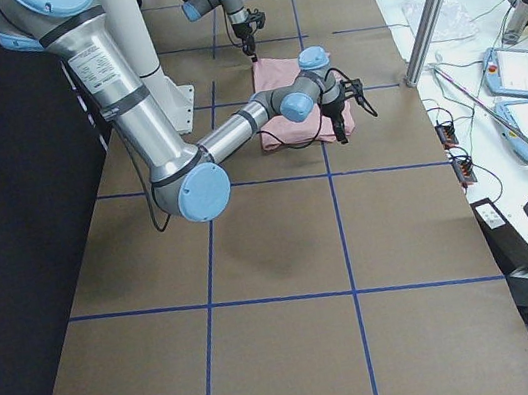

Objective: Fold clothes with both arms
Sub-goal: 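Grasp the folded shirt's edge with the left gripper and drag it away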

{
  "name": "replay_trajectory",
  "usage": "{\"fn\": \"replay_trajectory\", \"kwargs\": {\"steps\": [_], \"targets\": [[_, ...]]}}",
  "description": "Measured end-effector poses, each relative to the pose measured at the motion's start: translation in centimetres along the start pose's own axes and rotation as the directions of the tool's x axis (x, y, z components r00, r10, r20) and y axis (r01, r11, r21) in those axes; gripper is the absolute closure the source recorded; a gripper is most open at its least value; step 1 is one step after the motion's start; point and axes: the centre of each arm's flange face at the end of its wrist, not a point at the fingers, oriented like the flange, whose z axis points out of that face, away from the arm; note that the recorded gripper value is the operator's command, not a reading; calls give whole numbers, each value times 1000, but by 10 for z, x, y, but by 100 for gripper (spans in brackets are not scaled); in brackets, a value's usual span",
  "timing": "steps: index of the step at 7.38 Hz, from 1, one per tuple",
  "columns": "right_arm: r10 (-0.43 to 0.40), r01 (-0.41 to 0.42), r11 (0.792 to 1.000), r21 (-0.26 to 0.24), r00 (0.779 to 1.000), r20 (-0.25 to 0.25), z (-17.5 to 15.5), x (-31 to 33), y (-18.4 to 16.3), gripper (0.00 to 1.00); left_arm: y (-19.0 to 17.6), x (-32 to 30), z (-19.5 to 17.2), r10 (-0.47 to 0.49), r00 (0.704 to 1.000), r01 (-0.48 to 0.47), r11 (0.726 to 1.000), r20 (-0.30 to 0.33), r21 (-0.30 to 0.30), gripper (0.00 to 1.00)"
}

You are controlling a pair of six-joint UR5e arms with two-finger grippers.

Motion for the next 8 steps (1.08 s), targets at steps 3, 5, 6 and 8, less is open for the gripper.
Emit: {"fn": "replay_trajectory", "kwargs": {"steps": [3,5,6,8], "targets": [[2,-2,1000,0,1000,-1,1,0,1,0,-74,-71,3,134,983,-143,987,122,69,100],[3,-3,1000,-1,1000,-3,2,1,1,0,-174,-115,20,151,961,-181,977,233,113,100],[3,-3,1000,-2,1000,-3,2,0,1,0,-224,-137,29,150,950,-192,972,275,133,100],[2,-2,1000,-1,1000,-2,2,-1,1,0,-312,-159,54,137,934,-203,964,330,174,100]]}}
